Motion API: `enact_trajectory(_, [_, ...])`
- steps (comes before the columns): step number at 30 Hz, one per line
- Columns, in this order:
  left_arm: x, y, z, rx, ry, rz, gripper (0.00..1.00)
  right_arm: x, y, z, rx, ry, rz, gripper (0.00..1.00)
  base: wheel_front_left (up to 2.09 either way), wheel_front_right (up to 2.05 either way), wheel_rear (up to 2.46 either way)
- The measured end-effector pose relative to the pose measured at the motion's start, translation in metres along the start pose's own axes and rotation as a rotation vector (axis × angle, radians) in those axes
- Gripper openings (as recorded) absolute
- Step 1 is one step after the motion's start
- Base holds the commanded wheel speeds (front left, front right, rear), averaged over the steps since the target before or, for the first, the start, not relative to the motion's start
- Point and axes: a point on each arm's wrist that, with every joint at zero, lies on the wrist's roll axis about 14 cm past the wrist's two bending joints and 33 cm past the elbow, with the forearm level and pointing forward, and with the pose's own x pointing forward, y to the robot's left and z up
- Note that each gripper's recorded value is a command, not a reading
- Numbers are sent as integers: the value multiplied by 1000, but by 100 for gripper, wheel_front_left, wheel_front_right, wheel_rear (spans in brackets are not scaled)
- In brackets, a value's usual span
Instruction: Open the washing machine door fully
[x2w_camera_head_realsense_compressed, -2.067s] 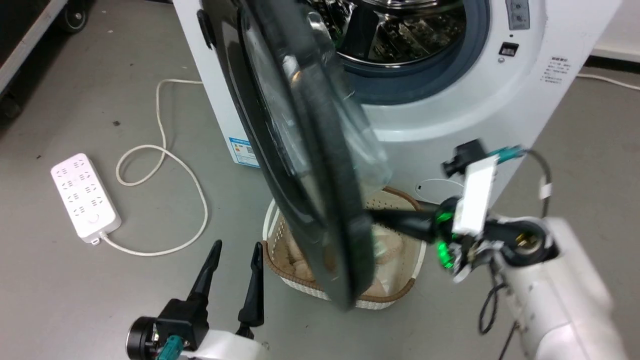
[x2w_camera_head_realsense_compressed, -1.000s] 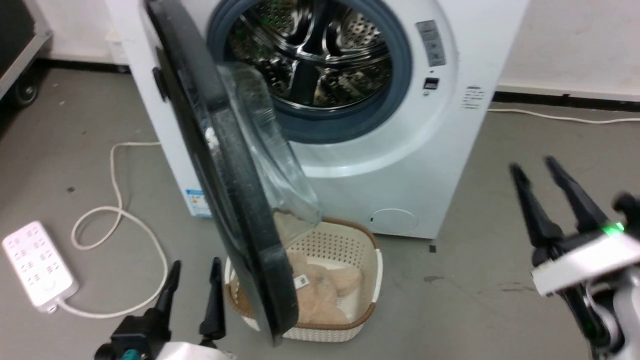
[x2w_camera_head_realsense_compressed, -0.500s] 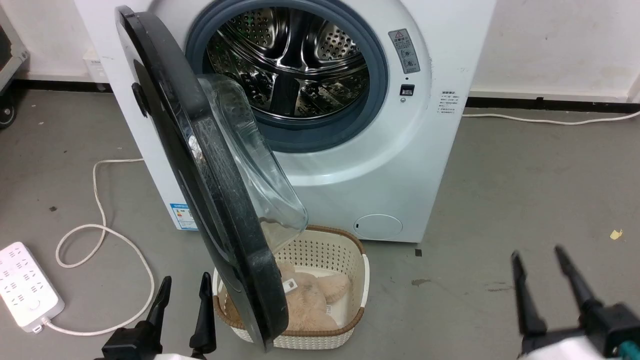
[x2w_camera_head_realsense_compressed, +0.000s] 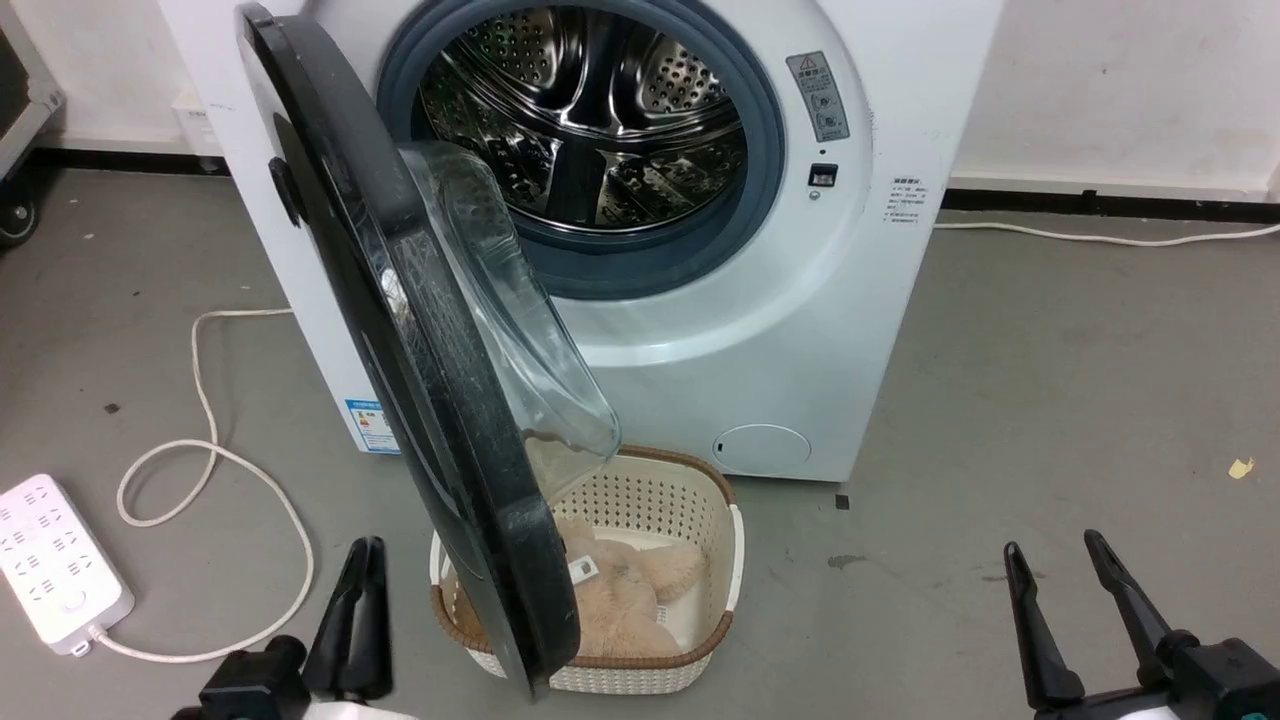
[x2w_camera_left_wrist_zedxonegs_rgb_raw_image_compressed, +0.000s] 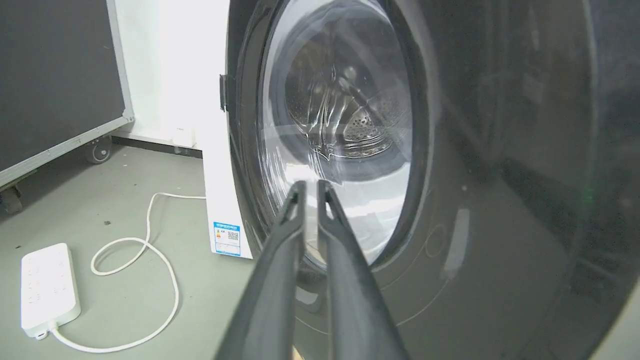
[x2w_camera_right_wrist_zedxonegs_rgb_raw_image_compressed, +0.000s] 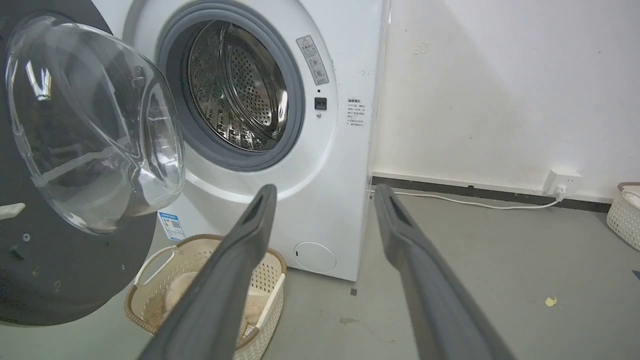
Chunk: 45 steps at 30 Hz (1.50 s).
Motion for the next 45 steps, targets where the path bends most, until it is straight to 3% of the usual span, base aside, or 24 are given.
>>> enact_trajectory(4, [5, 5, 32, 16, -102, 25, 0, 1, 1, 1, 4, -4, 2, 100, 0, 0, 0])
enact_trajectory(12, [4, 12, 153, -9, -485, 68, 0, 2, 3, 5, 11, -16, 9, 100, 0, 0, 0])
enact_trajectory(16, [-6, -3, 203, -35, -653, 24, 0, 3, 7, 5, 13, -14, 20, 100, 0, 0, 0])
enact_trajectory(20, [-12, -31, 215, -65, -691, -66, 0, 3, 8, 6, 21, -18, 24, 100, 0, 0, 0])
enact_trajectory(26, [-8, -74, 194, -82, -597, -207, 0, 3, 15, 1, 27, -4, 41, 100, 0, 0, 0])
enact_trajectory(34, [-18, -139, 99, -116, -268, -419, 0, 3, 16, -3, 27, 5, 44, 100, 0, 0, 0])
enact_trajectory(38, [-20, -138, 39, -84, -70, -379, 0, 3, 16, -4, 27, 8, 45, 100, 0, 0, 0])
enact_trajectory(45, [-16, -117, -6, -75, 77, -282, 0, 5, 18, -8, 29, 19, 51, 100, 0, 0, 0])
